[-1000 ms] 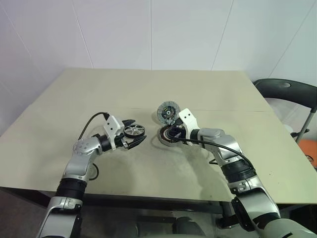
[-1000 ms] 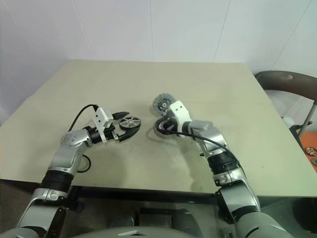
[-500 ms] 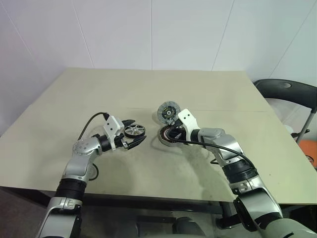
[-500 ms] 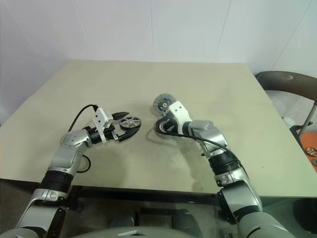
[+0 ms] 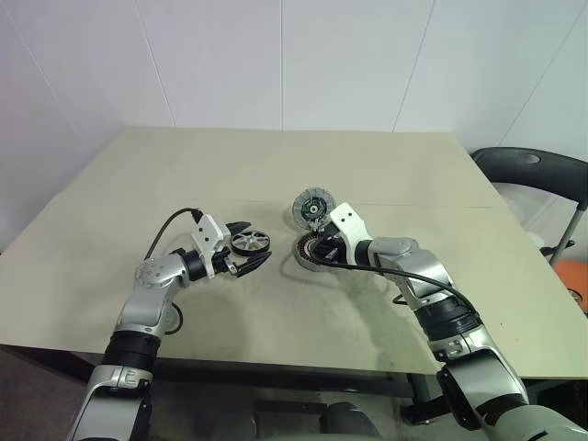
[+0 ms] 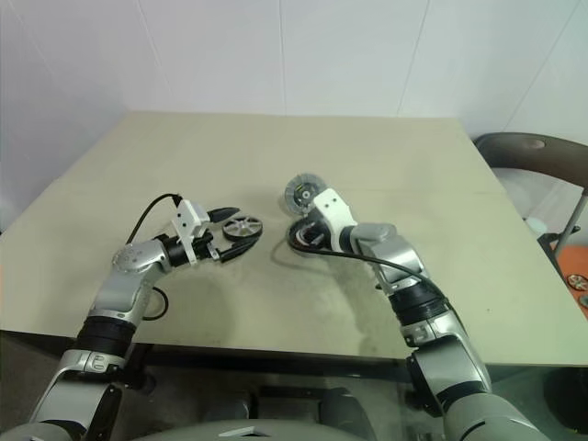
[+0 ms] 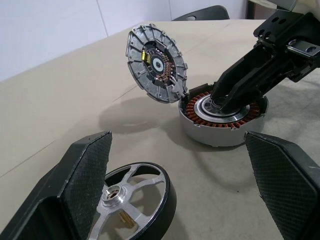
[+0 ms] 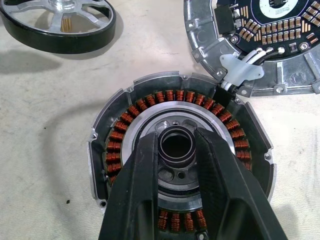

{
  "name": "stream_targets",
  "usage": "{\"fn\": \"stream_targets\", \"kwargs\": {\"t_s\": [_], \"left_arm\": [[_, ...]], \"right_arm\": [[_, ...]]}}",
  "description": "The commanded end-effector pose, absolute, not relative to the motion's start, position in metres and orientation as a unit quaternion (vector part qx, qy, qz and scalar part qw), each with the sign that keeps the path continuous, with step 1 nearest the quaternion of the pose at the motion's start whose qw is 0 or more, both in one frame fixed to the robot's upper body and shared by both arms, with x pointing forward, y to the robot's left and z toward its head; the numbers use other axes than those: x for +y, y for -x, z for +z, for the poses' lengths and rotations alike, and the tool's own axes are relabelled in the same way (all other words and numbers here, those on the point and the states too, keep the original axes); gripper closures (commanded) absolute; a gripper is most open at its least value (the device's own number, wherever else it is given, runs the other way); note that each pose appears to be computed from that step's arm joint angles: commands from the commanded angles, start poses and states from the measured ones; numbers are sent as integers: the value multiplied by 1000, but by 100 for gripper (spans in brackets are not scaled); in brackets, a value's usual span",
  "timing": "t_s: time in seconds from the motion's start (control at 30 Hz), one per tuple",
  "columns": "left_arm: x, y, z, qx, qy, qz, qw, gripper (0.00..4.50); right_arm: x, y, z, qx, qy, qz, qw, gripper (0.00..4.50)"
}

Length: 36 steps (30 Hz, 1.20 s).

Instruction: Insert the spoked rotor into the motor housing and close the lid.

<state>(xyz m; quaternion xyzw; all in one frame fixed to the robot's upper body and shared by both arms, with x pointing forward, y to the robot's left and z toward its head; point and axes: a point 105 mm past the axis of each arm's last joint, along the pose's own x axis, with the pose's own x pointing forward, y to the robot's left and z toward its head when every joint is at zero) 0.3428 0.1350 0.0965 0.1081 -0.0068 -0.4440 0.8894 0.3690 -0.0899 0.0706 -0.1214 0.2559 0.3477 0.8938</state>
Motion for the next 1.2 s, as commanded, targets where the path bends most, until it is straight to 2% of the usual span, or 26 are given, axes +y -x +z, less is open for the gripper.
{"fn": "stream_targets", "kwargs": {"t_s": [0.03, 0.2, 0.43, 0.53, 0.77, 1.03, 1.2], "left_arm": [[133, -343, 110, -30, -127, -447, 885, 0], [133, -342, 108, -28, -127, -447, 885, 0], [132, -341, 105, -24, -128, -448, 885, 0], [132, -341, 105, -23, -129, -447, 885, 0], [133, -342, 104, -22, -131, -446, 885, 0], [133, -343, 105, -21, -134, -445, 885, 0], [133, -343, 104, -19, -134, -446, 885, 0]], "right_arm": [[-112, -368, 50, 301, 131, 307, 893, 306], [-101, -373, 68, 265, 61, 322, 907, 146], [-105, -378, 69, 258, 48, 310, 914, 146], [-102, -377, 68, 256, 49, 316, 912, 206], [-100, -372, 62, 263, 72, 326, 905, 439], [-103, -366, 49, 281, 104, 327, 896, 448], [-80, -369, 96, 195, -5, 381, 904, 448]]}}
